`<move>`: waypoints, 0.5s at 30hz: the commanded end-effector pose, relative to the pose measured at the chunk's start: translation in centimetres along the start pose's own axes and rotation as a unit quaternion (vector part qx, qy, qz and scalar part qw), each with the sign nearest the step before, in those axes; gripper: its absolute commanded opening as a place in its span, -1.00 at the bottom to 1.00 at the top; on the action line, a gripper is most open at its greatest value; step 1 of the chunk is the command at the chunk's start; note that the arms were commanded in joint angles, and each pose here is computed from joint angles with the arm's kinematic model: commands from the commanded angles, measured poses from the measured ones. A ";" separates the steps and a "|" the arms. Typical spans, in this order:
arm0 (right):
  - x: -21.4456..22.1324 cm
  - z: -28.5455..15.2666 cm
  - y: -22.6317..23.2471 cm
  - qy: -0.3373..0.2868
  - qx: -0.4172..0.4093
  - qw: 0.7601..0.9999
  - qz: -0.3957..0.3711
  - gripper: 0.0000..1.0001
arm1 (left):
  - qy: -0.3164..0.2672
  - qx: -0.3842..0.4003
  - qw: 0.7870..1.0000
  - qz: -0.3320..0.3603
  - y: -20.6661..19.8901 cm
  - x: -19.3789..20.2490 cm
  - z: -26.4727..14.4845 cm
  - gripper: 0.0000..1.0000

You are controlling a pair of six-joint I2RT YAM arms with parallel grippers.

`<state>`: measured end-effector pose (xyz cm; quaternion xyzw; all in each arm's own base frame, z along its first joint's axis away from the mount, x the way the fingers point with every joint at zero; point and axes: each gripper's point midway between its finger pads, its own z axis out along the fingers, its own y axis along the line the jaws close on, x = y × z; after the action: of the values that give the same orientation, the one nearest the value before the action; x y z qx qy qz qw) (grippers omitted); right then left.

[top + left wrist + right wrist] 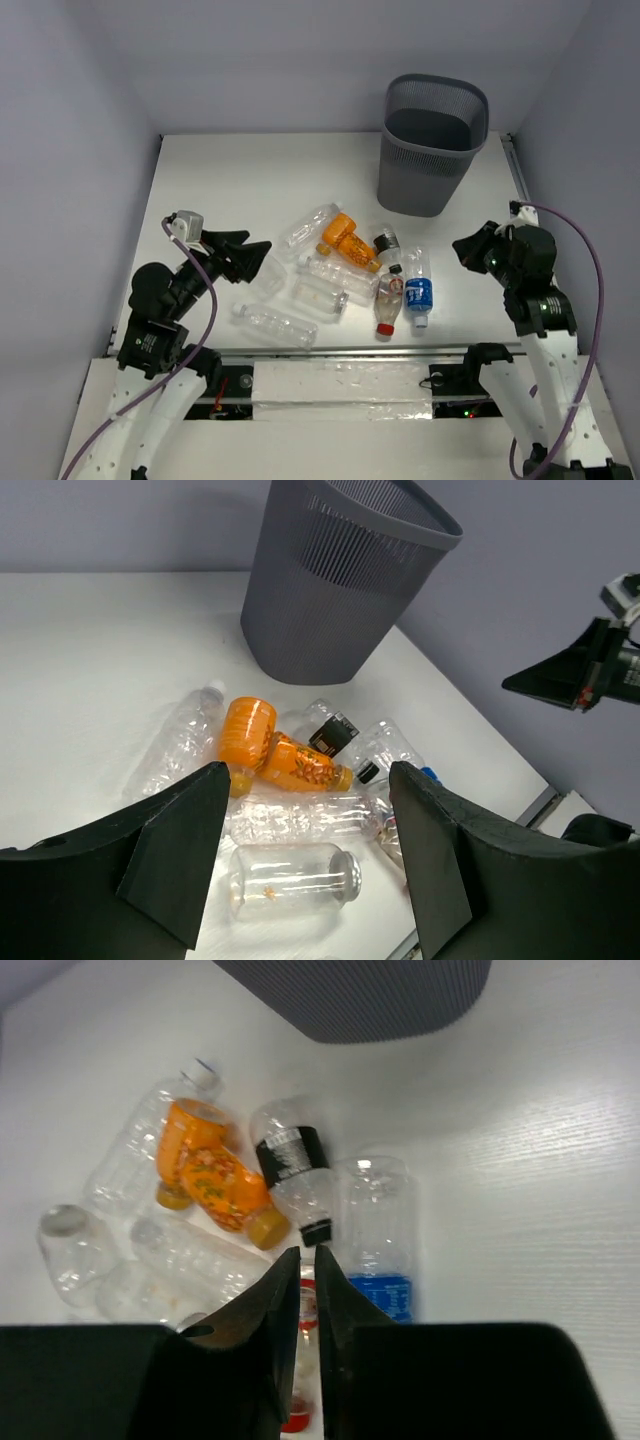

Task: Put the plastic bottles in the bin

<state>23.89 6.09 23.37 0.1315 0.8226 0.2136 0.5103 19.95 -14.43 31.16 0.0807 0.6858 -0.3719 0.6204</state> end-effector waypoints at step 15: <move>4.0 5.7 -4.6 0.168 0.115 0.979 0.009 0.63 | -0.048 0.004 0.999 0.016 -1.6 -1.4 -2.6 -1.00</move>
<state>26.04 5.52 15.31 0.1651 0.9101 0.1574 0.3459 16.94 -14.23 32.59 0.0956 0.6551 -0.3810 0.6454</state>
